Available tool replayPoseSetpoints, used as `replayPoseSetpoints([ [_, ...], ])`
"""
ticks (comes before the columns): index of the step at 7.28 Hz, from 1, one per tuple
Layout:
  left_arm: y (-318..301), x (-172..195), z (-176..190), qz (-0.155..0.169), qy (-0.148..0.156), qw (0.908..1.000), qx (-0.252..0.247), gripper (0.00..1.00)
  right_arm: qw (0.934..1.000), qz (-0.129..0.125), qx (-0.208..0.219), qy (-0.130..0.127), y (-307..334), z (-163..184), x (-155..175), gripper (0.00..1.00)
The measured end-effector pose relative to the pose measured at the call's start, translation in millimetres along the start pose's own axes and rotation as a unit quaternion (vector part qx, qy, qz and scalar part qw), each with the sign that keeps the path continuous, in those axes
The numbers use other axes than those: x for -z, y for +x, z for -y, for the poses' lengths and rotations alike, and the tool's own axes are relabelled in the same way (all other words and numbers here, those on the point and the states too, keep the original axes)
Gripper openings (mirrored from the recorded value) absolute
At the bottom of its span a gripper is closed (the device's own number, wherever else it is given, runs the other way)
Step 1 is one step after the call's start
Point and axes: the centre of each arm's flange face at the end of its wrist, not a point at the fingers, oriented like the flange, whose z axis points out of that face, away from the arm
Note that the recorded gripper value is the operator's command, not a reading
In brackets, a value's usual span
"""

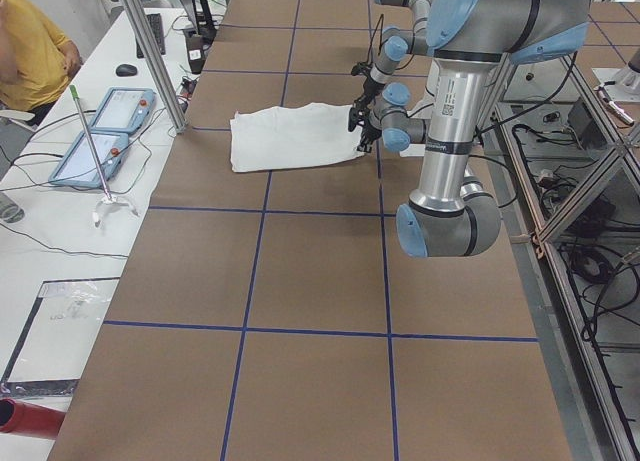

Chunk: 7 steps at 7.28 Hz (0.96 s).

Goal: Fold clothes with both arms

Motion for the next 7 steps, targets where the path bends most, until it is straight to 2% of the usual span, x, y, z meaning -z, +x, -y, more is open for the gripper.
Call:
replayPoseSetpoints([
  [5,5.6,9.9,1.7,-0.011,-0.002,0.9999,-0.002,0.0,1.0,0.002,-0.005,0.008,-9.1,16.8,1.7,0.0],
  [7,12.5,30.9,6.7,-0.031,-0.012,0.9994,-0.014,0.0,1.0,0.0,-0.004,0.0,-15.4,27.6,44.5,0.0],
])
